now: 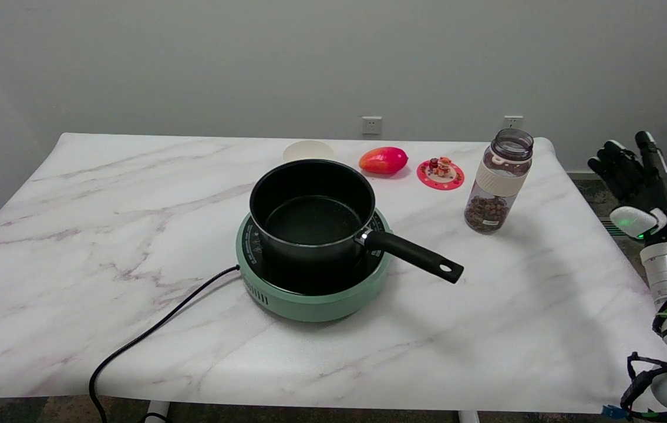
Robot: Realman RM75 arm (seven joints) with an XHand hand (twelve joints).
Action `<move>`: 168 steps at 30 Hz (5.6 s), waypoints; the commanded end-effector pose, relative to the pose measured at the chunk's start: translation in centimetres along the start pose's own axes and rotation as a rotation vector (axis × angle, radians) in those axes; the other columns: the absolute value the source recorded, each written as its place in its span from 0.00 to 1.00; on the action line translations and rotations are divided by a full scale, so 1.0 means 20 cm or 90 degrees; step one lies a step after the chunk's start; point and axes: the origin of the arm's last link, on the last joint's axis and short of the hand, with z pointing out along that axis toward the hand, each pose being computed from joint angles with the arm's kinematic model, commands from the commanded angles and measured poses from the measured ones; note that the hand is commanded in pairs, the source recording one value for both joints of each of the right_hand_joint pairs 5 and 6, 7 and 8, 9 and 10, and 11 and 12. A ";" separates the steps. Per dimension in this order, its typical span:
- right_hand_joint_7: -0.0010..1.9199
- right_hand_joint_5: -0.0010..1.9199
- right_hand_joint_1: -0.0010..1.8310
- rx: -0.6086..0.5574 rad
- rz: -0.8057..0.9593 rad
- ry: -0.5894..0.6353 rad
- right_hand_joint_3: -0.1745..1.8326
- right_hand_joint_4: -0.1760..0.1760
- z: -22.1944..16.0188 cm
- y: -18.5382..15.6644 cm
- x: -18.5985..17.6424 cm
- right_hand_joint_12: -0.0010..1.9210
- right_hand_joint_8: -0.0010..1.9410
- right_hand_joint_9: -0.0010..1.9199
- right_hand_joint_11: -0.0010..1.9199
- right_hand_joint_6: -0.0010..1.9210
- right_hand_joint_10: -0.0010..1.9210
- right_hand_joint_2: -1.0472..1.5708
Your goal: Pick up the bottle.
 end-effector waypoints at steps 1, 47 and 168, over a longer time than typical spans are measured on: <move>0.21 0.02 0.69 -0.121 -0.263 -0.060 0.46 0.50 0.07 0.12 0.08 0.25 0.21 0.21 0.25 0.02 0.21 0.14; 0.20 0.17 0.68 -0.107 -0.284 -0.108 0.61 0.50 0.29 0.14 -0.13 0.18 0.20 0.18 0.18 0.17 0.18 0.07; 0.79 0.65 0.82 -0.095 -0.161 -0.100 0.62 0.50 0.40 0.30 -0.39 0.46 0.78 0.57 0.46 0.65 0.57 0.45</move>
